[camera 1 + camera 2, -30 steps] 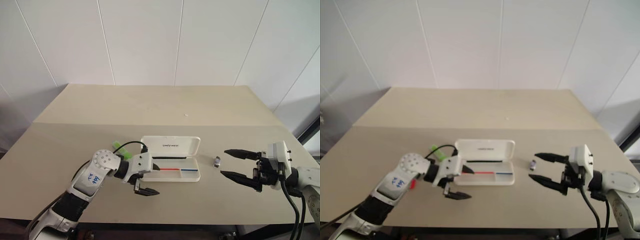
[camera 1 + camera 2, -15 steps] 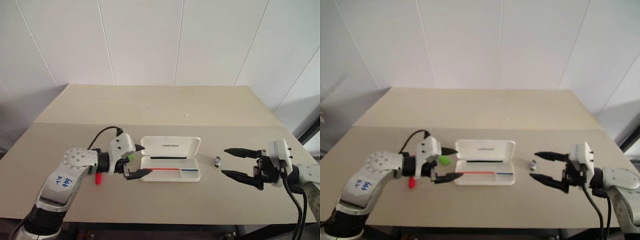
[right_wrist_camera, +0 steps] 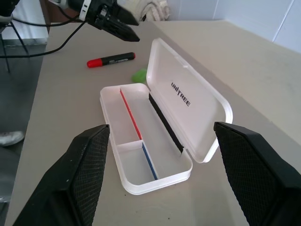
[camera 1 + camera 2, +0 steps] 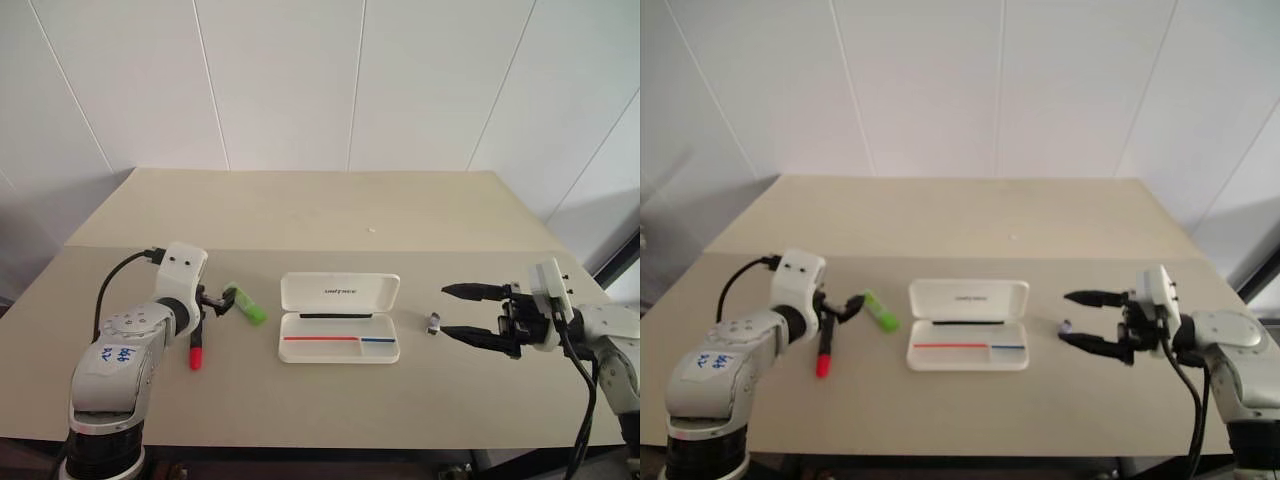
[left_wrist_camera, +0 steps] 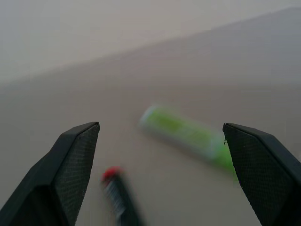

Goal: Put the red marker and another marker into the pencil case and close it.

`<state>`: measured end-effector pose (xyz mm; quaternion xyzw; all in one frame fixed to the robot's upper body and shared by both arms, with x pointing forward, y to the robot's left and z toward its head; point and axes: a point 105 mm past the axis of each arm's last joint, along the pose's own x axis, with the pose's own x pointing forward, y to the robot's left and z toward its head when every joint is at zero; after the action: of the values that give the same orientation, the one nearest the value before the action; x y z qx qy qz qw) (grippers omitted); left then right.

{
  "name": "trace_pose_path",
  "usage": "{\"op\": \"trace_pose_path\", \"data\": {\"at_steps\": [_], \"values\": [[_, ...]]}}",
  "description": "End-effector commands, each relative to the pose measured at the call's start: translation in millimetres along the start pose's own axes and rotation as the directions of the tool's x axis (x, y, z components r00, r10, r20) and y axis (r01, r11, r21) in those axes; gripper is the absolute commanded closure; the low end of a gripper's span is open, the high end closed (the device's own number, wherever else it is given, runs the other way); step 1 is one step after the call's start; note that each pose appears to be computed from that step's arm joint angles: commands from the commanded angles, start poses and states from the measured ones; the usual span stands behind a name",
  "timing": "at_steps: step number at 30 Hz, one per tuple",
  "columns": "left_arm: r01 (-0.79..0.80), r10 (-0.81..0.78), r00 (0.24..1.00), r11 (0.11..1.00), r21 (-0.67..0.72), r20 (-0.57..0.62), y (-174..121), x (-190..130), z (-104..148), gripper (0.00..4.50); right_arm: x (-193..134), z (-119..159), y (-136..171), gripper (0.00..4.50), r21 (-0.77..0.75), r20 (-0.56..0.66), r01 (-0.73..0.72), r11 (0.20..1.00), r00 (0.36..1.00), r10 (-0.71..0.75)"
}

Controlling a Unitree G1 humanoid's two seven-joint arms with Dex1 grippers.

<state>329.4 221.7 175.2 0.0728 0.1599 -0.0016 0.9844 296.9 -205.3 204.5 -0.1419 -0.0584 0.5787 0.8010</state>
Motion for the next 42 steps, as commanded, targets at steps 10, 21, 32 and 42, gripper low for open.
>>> {"op": "trace_pose_path", "data": {"at_steps": [10,21,32,42], "values": [[-0.263,0.235,0.957,0.949,-0.173,-0.169,15.0,-14.1,-43.3,0.02,9.6,3.2,-3.5,0.00,-0.034,0.023,-0.051,0.998,0.998,0.052],[-0.212,0.192,0.969,0.969,-0.126,-0.155,12.4,-4.8,-52.8,0.02,9.9,3.4,-3.2,0.00,-0.036,0.022,-0.036,0.999,0.999,0.037],[-0.210,0.193,0.974,0.966,-0.152,-0.119,13.1,3.1,-61.9,2.91,11.1,5.0,-5.0,0.00,-0.040,0.025,-0.012,0.999,1.000,0.013],[-0.121,0.120,0.993,0.987,-0.106,-0.012,10.6,5.6,-34.8,3.92,11.7,6.1,-5.4,0.00,-0.044,0.025,-0.008,0.999,1.000,0.009]]}}
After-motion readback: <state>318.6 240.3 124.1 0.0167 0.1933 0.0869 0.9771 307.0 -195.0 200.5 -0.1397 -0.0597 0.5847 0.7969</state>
